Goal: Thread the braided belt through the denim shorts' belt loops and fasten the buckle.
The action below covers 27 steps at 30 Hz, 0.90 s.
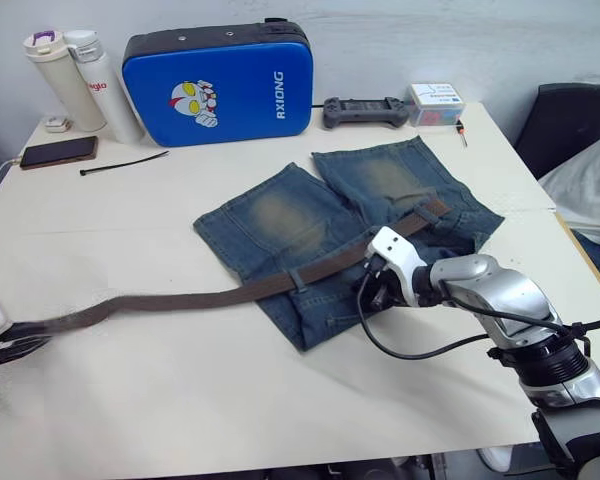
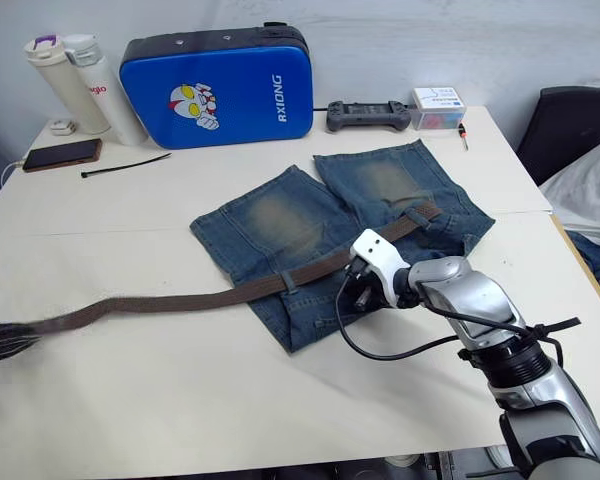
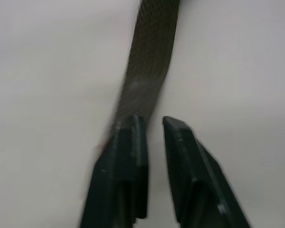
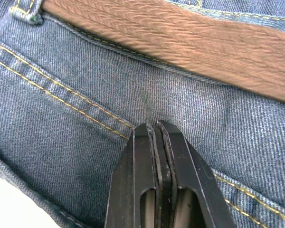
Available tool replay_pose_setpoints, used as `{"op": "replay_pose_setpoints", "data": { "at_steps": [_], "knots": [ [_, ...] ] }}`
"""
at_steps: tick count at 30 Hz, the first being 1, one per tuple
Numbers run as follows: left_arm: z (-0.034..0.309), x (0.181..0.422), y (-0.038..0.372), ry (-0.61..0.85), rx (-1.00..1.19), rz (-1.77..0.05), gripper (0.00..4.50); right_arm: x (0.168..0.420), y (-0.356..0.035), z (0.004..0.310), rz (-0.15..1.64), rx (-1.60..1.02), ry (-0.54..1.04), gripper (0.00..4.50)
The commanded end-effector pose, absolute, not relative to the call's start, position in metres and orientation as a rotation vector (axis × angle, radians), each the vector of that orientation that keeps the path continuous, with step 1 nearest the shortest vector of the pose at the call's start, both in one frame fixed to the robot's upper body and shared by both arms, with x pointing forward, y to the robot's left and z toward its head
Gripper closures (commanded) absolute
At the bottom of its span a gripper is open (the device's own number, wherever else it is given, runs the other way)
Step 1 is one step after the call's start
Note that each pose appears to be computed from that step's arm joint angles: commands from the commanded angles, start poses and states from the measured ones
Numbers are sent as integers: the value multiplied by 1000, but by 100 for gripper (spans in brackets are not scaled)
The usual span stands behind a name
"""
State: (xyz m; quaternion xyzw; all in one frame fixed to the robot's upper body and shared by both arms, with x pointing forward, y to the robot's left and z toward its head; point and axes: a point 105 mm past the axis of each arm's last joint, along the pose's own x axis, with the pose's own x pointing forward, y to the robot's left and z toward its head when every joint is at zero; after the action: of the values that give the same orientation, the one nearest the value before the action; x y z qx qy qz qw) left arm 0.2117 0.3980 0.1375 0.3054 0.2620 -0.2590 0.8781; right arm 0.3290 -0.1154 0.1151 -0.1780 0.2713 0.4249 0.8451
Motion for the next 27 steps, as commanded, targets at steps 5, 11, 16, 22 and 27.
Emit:
{"op": "replay_pose_setpoints", "data": {
  "at_steps": [5,11,16,22,27],
  "knots": [
    [202,228,319,266,324,-810,59,323,-125,153,947,-290,517,450],
    [223,225,263,227,157,-996,2,327,-154,205,884,-249,429,450],
    [222,222,209,234,92,-1150,2,358,-186,215,692,-305,378,450],
    [208,231,178,238,123,-1161,2,402,-203,193,530,-281,364,450],
    [200,233,166,228,110,-1144,2,434,-243,189,297,-308,342,450]
  ]
}}
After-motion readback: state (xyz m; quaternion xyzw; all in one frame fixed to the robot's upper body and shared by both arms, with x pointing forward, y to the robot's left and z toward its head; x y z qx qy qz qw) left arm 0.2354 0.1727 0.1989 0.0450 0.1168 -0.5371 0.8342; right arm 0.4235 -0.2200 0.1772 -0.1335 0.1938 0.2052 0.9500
